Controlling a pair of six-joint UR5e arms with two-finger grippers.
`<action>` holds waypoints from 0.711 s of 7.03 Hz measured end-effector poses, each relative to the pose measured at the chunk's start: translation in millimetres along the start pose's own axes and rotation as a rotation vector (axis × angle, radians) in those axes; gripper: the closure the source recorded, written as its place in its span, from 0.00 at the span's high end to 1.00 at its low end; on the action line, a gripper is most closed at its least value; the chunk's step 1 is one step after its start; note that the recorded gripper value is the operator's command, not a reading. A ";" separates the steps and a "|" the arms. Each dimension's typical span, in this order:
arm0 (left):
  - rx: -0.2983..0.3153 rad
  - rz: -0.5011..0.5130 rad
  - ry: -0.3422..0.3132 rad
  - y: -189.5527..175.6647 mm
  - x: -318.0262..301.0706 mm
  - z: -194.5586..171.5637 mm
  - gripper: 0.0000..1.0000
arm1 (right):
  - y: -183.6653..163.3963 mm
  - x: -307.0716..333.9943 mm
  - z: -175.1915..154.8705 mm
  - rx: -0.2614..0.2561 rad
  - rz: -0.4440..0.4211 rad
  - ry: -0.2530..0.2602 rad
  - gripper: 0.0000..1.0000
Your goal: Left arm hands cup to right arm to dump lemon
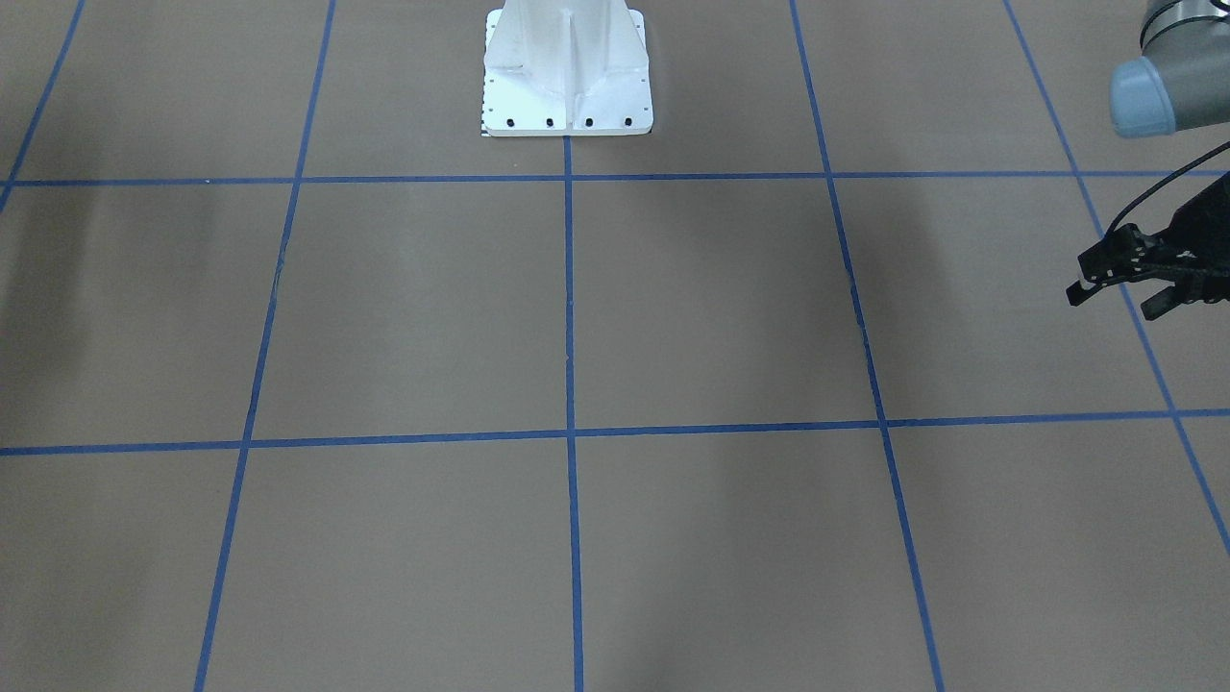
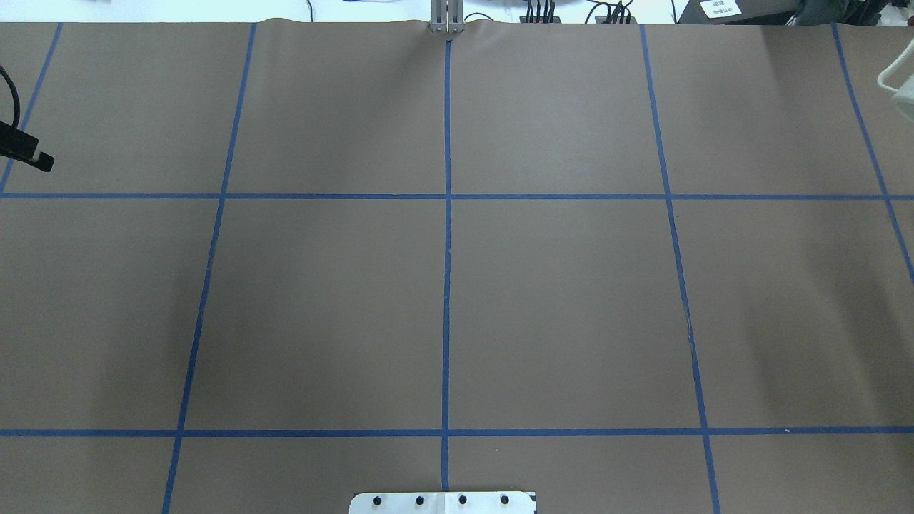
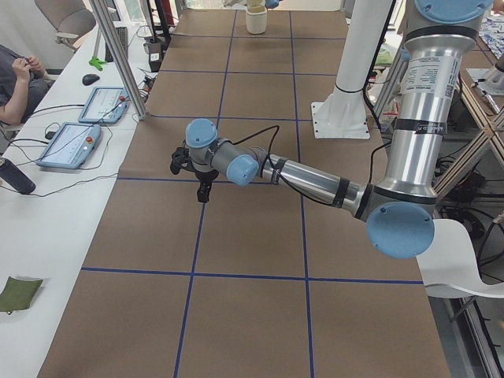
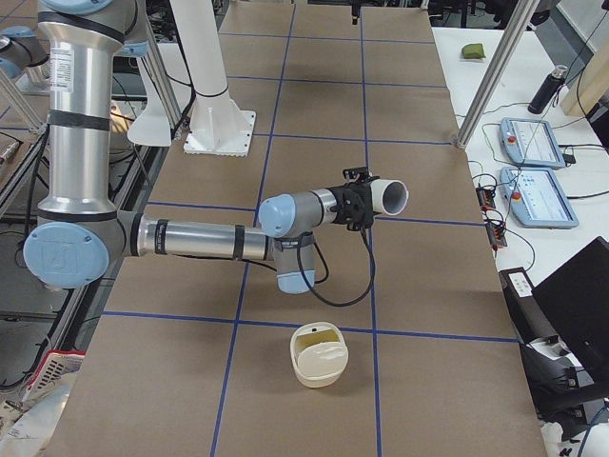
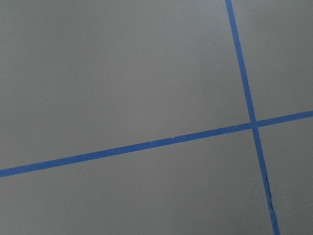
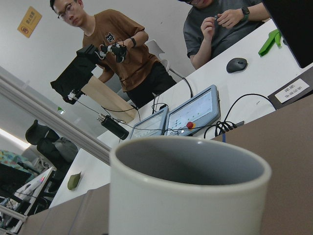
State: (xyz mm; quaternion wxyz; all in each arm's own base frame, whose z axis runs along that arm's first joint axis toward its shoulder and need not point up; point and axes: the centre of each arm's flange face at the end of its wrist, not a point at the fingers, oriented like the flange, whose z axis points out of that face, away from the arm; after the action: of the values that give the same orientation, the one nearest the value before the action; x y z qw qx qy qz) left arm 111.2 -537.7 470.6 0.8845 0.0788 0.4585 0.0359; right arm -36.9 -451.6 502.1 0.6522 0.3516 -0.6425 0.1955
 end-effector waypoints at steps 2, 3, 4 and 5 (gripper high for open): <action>0.027 -0.005 0.042 -2.5 44.3 -13.4 1.00 | 19.7 -19.5 63.3 -0.114 -0.264 0.016 0.38; 0.004 0.018 0.078 -6.8 84.2 -3.3 1.00 | 31.0 -37.0 101.9 -0.176 -0.374 0.013 0.42; -0.020 -0.009 0.112 -11.9 125.2 7.0 1.00 | 41.0 -59.6 142.7 -0.235 -0.461 0.012 0.39; -0.034 -0.076 0.137 -17.1 163.9 13.0 1.00 | 51.2 -82.8 179.8 -0.276 -0.546 0.017 0.36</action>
State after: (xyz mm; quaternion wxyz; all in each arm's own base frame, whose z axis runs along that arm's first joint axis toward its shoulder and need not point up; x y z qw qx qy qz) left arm 216.2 -533.7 343.1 0.8530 0.0435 0.5198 0.0151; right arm -207.1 -528.3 418.9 0.7277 0.4177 -0.5391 -0.0730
